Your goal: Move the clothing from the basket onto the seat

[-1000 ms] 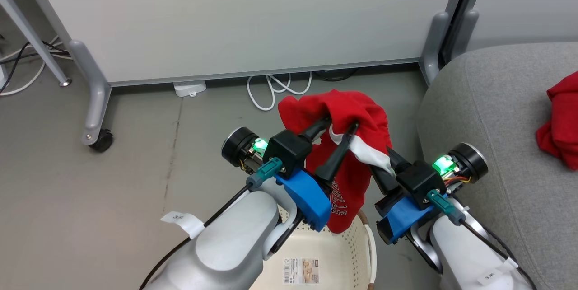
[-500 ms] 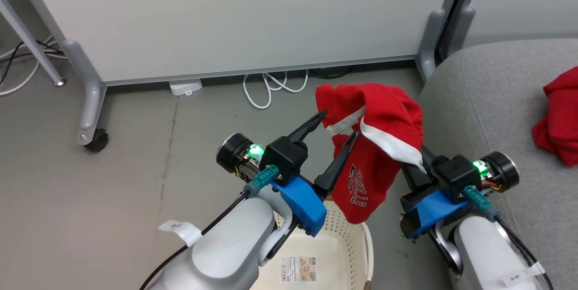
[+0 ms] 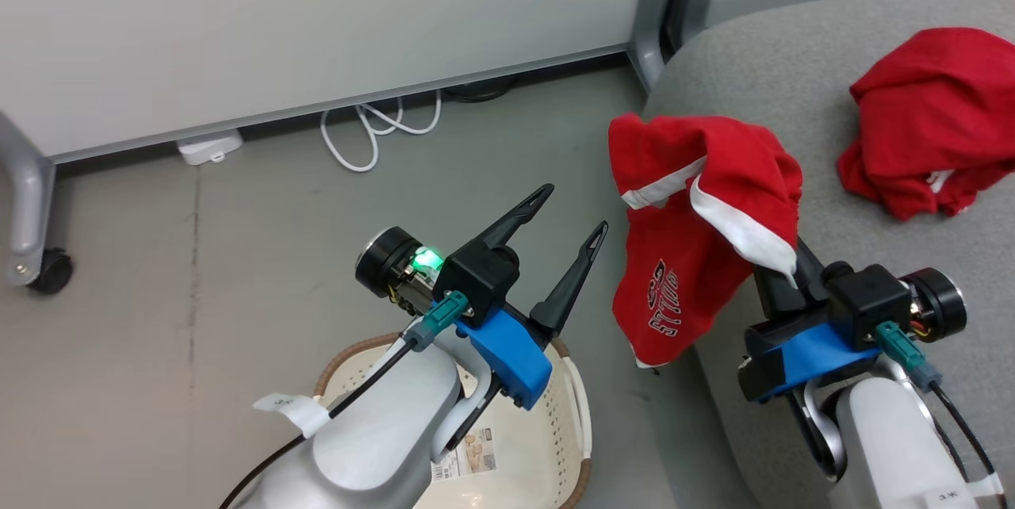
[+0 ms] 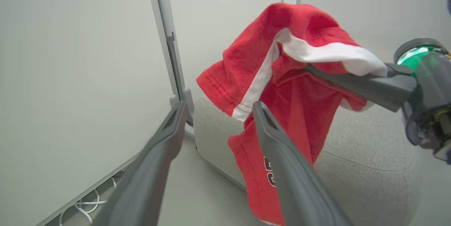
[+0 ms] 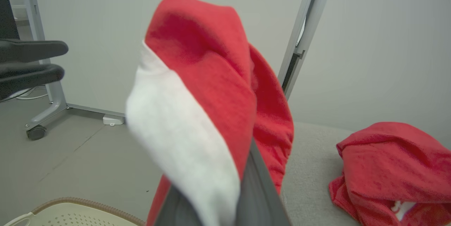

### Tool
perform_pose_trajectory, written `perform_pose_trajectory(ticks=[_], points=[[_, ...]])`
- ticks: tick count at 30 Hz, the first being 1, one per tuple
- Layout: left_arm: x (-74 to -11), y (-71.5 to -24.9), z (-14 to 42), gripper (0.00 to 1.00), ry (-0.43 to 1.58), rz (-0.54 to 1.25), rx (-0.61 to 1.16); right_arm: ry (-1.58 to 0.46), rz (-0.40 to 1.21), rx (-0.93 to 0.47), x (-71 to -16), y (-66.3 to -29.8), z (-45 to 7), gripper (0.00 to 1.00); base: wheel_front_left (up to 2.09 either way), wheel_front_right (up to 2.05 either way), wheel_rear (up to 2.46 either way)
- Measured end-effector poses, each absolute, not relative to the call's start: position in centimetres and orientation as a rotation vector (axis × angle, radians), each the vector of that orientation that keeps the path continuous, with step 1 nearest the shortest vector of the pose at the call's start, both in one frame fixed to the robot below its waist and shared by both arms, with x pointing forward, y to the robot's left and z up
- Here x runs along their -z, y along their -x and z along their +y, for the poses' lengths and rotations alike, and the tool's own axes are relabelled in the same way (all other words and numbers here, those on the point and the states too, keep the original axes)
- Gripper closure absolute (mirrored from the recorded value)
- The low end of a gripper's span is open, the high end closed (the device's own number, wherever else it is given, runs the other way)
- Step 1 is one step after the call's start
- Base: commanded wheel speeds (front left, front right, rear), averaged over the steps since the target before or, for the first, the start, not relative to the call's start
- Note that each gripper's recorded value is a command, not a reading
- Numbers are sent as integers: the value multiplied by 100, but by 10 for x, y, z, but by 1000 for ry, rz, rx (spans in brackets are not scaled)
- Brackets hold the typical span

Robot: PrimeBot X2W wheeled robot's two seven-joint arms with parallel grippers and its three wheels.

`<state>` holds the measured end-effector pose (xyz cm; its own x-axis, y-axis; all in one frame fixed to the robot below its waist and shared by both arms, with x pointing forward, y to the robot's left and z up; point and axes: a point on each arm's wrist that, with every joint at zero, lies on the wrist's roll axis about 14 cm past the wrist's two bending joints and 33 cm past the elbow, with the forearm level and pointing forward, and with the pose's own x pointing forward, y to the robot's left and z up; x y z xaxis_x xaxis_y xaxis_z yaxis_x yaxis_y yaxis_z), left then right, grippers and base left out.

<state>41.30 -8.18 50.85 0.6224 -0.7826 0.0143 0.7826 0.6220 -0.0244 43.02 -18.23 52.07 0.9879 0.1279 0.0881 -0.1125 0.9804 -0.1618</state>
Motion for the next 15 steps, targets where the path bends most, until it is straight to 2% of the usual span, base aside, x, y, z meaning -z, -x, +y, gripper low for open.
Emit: perform_pose_trajectory(ticks=[15], points=[[-497, -399, -139, 0, 62, 6, 1081, 154, -52, 157, -511, -381, -270, 100, 0, 0, 0]])
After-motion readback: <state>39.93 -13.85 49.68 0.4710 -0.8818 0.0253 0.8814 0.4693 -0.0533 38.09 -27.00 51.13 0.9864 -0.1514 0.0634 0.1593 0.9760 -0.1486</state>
